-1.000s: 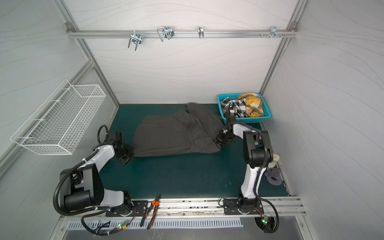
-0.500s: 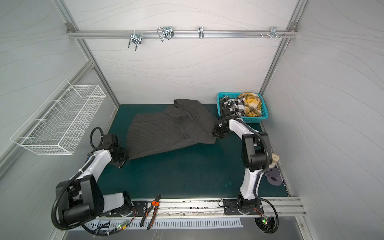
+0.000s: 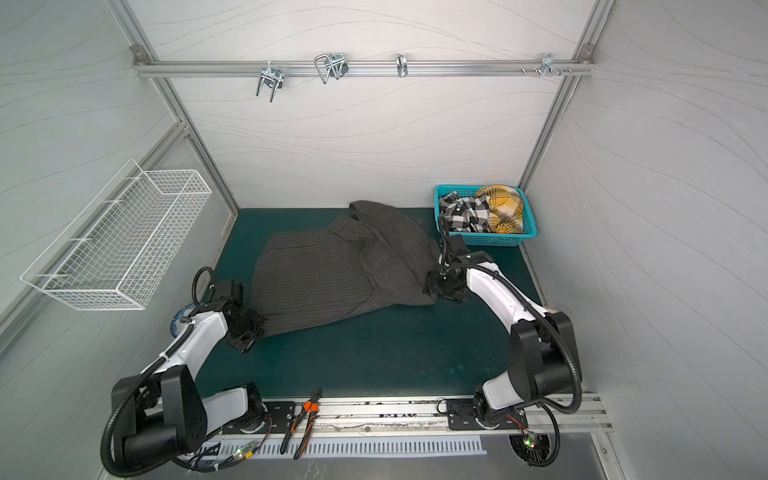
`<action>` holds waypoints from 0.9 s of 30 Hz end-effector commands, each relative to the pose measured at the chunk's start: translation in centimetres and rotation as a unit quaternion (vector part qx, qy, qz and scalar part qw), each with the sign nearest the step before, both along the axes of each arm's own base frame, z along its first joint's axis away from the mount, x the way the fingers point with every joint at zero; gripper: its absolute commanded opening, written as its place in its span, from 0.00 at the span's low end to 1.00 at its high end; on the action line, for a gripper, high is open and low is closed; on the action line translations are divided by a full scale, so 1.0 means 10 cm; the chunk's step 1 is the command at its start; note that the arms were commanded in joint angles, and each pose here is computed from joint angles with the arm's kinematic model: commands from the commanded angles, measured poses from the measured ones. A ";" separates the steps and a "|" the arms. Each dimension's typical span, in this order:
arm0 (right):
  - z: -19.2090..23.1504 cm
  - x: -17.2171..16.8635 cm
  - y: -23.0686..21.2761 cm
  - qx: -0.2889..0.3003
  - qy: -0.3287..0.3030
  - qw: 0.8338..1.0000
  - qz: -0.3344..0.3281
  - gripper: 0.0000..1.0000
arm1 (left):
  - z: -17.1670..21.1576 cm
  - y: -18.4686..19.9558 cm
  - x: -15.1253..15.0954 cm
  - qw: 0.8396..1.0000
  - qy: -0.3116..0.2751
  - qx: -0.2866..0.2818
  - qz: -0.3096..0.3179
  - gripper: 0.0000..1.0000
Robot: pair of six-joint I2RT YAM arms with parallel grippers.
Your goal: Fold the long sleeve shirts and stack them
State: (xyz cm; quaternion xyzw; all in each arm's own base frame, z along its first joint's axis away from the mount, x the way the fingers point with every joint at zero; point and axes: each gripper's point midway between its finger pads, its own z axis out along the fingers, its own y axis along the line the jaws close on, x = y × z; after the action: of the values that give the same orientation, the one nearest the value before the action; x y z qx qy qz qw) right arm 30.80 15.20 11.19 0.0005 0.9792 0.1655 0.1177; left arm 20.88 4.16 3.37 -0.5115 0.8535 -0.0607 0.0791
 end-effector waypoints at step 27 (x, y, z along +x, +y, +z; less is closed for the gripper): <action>-0.86 0.65 0.40 0.003 0.077 0.995 0.066 0.40 | 0.12 0.08 0.20 1.000 -0.015 0.002 -0.015 0.00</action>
State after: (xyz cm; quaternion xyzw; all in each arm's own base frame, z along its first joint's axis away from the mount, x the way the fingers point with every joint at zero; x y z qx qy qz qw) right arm 38.17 19.08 3.57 -0.0421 0.9823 0.1760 0.0478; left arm 23.17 4.84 4.36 -0.4987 0.8595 -0.0690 0.0884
